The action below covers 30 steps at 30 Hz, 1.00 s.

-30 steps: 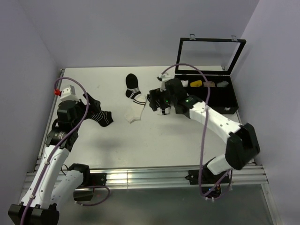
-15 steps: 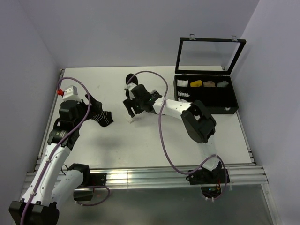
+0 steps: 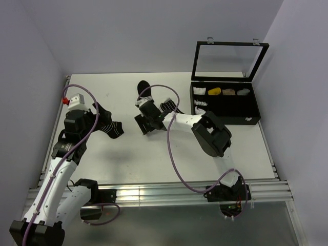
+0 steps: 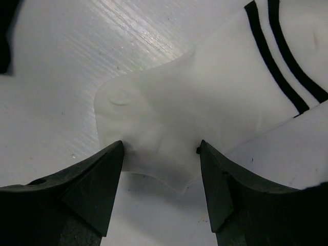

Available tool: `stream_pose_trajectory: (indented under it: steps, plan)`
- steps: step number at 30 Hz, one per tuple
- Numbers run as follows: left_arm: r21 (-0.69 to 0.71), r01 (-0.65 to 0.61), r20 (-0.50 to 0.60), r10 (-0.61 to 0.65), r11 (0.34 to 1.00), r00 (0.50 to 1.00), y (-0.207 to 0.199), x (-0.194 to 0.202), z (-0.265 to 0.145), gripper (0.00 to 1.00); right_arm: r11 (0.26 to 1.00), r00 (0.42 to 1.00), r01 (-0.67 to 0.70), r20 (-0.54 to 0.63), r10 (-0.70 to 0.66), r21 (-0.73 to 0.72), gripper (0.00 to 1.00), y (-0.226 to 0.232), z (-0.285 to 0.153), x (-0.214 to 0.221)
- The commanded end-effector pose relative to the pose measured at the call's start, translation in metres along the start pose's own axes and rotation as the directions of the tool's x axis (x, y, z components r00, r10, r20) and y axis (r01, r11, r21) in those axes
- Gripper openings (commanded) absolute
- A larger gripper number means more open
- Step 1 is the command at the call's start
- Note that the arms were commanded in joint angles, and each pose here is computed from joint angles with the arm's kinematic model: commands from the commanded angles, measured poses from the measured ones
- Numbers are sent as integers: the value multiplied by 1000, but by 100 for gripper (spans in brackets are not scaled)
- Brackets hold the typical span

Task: Roll the socks
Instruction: Move the sock to the center of the board.

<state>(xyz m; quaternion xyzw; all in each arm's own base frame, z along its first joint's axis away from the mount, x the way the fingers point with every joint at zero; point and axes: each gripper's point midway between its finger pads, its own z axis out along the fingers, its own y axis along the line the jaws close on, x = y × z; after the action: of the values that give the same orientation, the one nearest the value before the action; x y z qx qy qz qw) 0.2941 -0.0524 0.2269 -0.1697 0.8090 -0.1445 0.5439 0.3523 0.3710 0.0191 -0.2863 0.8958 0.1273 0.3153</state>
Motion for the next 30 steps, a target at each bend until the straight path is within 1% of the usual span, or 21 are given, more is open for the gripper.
stream_pose_trajectory:
  steps: [1, 3, 4, 6, 7, 8, 11, 14, 17, 20, 22, 25, 28, 29, 30]
  plan:
    - [30, -7, 42, 6, 1000, 999, -6, -9, -3, 99, 996, 995, -41, -90, 48, 77, 68, -6, -7, 38]
    - [37, -5, 45, 4, 999, 999, -7, -10, -5, 99, 994, 991, -63, -109, 72, 86, 68, -7, -15, 48]
    - [39, -5, 43, 4, 999, 999, -8, -9, -5, 99, 994, 988, -64, -136, 76, 88, 68, -5, -18, 61]
    - [45, -4, 47, 1, 999, 999, -9, -10, -6, 99, 991, 983, -94, -152, 107, 94, 68, -3, -29, 69]
    - [49, -2, 45, 0, 999, 999, -9, -9, -6, 99, 990, 978, -101, -172, 117, 101, 68, -2, -32, 79]
    - [53, -2, 48, -1, 999, 999, -10, -10, -7, 99, 986, 972, -126, -184, 145, 111, 69, -1, -39, 83]
    - [60, -2, 53, -1, 998, 999, -11, -11, -9, 100, 978, 961, -144, -213, 175, 151, 70, 2, -50, 97]
    - [69, -3, 57, -1, 998, 998, -14, -11, -11, 99, 962, 936, -207, -251, 247, 177, 70, 11, -55, 114]
    - [78, -5, 64, 0, 997, 998, -16, -12, -14, 100, 956, 925, -213, -274, 265, 204, 71, 21, -57, 121]
    - [84, -7, 72, 1, 996, 997, -18, -13, -17, 99, 954, 933, -219, -244, 266, 206, 72, 32, -59, 106]
    - [89, -6, 79, -1, 996, 997, -19, -15, -20, 99, 959, 943, -223, -213, 258, 175, 73, 43, -65, 88]
    - [92, -2, 92, -7, 996, 996, -20, -18, -24, 99, 969, 967, -216, -115, 230, 118, 73, 57, -89, 48]
    - [79, 3, 106, -12, 997, 994, -17, -20, -26, 99, 985, 985, -164, -50, 167, 62, 73, 64, -110, 26]
    - [75, 4, 108, -12, 997, 994, -16, -20, -26, 99, 993, 992, -116, -40, 117, 29, 73, 68, -114, 23]
    - [75, 6, 111, -14, 997, 994, -17, -22, -27, 100, 997, 996, -80, -47, 81, 16, 73, 67, -115, 29]
